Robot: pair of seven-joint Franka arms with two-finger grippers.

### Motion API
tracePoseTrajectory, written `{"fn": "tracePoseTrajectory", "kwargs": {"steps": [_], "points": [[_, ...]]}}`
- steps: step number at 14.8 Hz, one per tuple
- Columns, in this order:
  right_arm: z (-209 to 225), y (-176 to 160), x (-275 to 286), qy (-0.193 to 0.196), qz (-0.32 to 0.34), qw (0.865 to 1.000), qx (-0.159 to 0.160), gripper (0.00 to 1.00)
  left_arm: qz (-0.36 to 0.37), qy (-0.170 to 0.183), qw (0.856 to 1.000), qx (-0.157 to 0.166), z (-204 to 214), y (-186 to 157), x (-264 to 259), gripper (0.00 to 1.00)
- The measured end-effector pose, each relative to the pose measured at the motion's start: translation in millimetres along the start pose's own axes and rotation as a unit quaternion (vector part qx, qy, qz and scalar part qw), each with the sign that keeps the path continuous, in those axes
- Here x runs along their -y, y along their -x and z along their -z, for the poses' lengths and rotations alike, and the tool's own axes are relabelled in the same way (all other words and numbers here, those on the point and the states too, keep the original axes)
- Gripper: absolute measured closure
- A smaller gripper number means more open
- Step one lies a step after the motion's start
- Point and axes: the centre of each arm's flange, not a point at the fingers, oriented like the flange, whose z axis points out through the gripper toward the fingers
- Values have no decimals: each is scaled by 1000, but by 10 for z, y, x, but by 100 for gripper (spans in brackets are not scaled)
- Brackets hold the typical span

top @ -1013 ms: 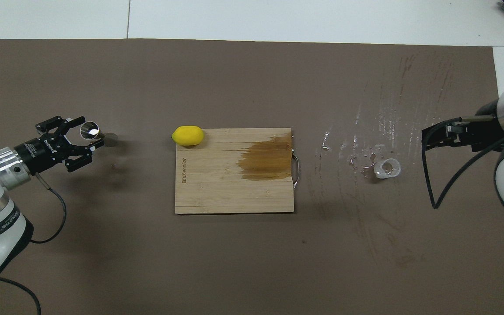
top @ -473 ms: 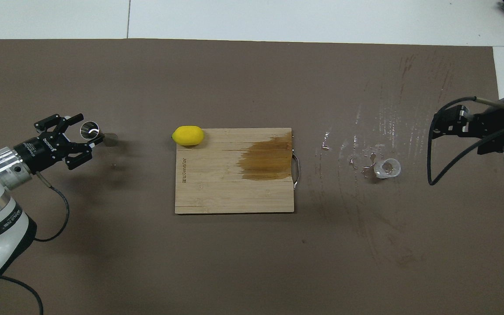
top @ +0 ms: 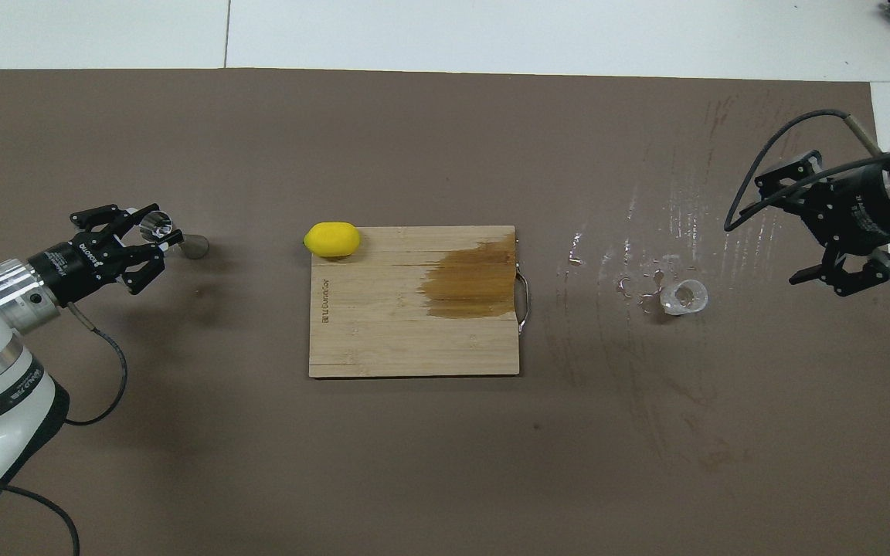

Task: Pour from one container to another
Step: 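Carry the metal cup toward the board while the right gripper reaches the clear cup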

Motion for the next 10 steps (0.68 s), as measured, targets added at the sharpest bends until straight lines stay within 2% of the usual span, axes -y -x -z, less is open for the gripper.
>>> {"fn": "tracePoseTrajectory", "kwargs": {"steps": [2,6,8,10], "points": [[-199,-281,-42,-9,-66,997,41,0,0,0,1000,0,0,0,0,49],[-719,-888,-248,-38,-145,983,105,0,-4,-1,1000,3,-22,46,0,49],[-1022,-1062,-349,-45,-176,975,130,0,-10,-8,1000,11,-120,233,14,49],[-1286,-1174,-431,-53,-202,968,143,0,-2,-20,999,24,-277,565,59,49]]}}
